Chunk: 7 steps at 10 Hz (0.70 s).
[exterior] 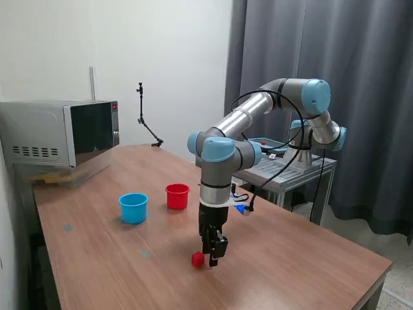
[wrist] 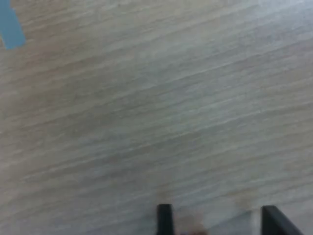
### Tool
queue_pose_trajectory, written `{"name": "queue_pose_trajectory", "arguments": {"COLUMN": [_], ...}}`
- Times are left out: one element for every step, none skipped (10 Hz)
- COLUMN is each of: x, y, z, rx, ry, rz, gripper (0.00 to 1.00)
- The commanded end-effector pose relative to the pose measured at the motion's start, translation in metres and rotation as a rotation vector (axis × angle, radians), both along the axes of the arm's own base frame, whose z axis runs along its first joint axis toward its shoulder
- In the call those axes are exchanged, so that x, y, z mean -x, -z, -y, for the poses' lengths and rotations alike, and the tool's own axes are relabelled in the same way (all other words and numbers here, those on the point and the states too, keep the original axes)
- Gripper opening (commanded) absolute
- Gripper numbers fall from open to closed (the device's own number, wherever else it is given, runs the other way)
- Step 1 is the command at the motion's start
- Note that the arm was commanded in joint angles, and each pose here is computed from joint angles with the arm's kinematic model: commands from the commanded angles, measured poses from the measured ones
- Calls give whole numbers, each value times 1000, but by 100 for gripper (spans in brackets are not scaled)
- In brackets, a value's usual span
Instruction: Place red objects in the red bin, and blue objects in the blue bin.
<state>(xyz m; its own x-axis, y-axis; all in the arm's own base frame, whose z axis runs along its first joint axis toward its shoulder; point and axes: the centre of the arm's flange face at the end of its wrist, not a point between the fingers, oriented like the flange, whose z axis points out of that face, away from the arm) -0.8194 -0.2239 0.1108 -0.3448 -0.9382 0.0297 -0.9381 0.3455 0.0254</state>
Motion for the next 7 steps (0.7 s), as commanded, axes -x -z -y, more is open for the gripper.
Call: {"name": "queue_pose_trajectory", "arguments": {"x": [1, 2, 3, 4, 5, 6, 7], "y": [2, 2, 1, 0, -1, -2, -3], "z": [-5, -9, -13, -14, -16, -19, -20], "rx": [0, -1, -1, -1, -1, -1, -1], "ry": [5, -1, -11, -17, -18, -23, -28], "rz": [4, 4, 0, -1, -5, -8, -11], "gripper": [100, 100, 100, 100, 100, 100, 100]}}
